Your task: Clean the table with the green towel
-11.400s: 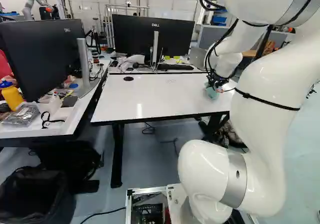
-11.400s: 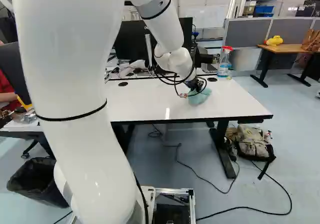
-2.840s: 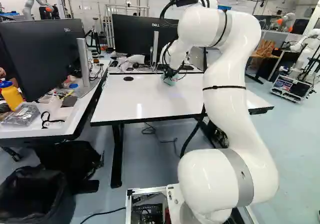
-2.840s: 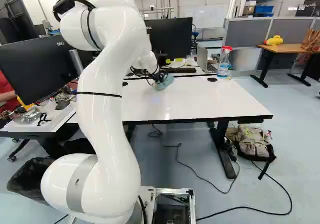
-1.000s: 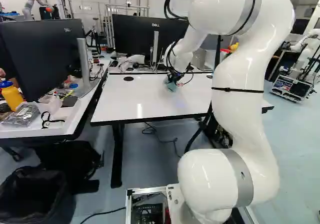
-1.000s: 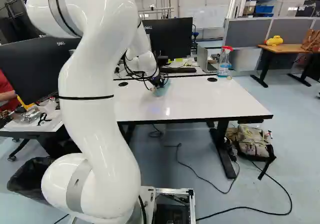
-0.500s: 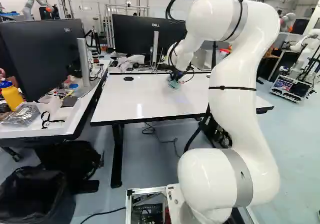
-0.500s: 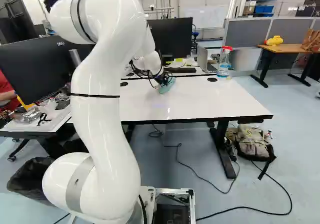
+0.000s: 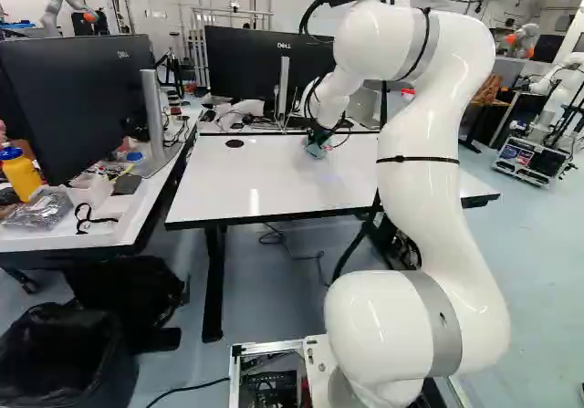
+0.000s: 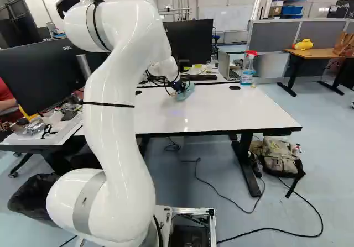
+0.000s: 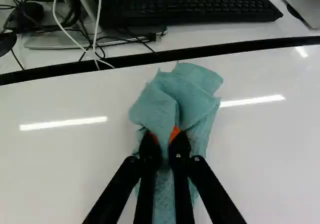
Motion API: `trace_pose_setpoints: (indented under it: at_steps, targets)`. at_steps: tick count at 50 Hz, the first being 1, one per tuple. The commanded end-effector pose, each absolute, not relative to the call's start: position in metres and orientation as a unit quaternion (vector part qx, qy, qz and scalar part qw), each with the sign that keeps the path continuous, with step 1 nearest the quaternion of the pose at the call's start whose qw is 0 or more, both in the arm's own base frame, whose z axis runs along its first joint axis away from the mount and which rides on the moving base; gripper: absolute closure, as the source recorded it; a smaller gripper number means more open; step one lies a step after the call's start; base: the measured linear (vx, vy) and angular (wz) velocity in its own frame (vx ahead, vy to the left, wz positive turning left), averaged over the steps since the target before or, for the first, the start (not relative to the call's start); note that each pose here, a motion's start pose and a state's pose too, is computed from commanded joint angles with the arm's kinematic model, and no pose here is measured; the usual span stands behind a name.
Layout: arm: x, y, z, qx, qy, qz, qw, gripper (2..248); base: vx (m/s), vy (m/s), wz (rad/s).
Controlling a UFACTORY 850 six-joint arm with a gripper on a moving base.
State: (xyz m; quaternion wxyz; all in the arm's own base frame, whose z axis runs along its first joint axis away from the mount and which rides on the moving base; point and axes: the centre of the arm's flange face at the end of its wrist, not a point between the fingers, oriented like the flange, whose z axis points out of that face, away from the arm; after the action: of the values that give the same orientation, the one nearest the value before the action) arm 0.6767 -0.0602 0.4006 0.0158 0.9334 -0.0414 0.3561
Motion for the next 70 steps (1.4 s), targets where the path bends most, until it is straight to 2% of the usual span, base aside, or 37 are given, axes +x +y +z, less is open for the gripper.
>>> trace_pose_setpoints:
  at_steps: [23,70]
  targets:
    - [0.648,-0.084,0.43,0.929,-0.06,0.365,0.024,211,0.0,0.0,0.0]
    - [0.562,-0.11,0.436,0.935,-0.09,0.34,0.033,211,0.0,0.0,0.0]
